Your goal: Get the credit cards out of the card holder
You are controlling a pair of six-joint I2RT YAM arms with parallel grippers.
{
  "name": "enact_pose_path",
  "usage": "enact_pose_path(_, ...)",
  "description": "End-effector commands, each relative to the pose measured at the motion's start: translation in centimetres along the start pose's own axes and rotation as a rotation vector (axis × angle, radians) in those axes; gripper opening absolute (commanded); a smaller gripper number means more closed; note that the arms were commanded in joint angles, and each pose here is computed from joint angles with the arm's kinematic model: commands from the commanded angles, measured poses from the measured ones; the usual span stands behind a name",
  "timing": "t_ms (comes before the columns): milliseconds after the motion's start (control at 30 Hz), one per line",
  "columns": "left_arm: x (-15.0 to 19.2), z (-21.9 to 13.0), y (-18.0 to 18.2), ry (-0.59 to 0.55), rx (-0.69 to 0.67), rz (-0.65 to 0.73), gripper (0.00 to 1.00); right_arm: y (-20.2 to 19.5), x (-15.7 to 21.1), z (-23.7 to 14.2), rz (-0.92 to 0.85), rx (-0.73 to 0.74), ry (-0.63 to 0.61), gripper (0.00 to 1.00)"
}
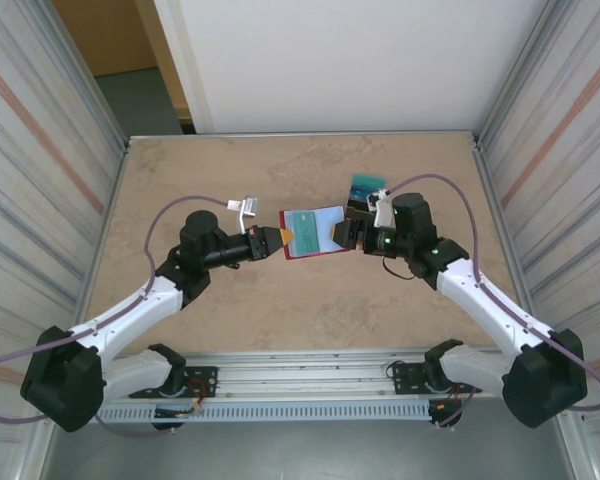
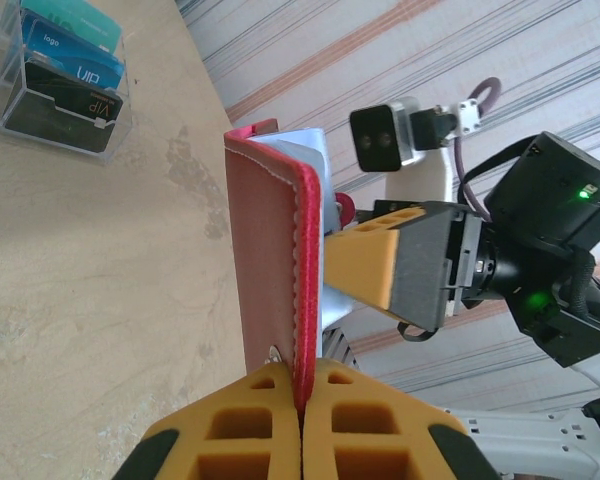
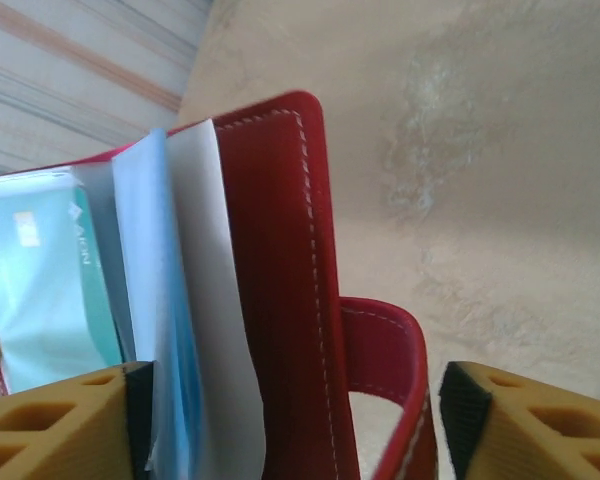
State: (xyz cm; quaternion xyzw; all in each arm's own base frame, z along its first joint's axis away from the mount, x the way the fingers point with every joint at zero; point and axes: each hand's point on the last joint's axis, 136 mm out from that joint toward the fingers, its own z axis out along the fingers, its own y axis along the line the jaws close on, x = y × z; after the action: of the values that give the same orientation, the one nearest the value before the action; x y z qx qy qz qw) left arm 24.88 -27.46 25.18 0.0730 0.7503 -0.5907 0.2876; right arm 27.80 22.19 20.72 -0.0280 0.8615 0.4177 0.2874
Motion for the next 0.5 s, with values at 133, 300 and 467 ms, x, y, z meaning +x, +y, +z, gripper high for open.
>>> enact_pose_path(133,-1.1,-0.3,-2.6,-0.038,0.074,0.082,0.0,0.4,0.0,0.6,0.014,-0.035,0.009,0.53)
enact_pose_path(300,-1.0,-0.4,-1.9,-0.046,0.061,0.066,0.0,0.6,-0.1,0.3,0.018,-0.058,-0.008,0.25)
enact_pose_path(467,-1.0,-0.3,-1.8,-0.047,0.065,0.059,0.0,0.4,-0.4,-0.1,0.026,-0.05,-0.03,0.19)
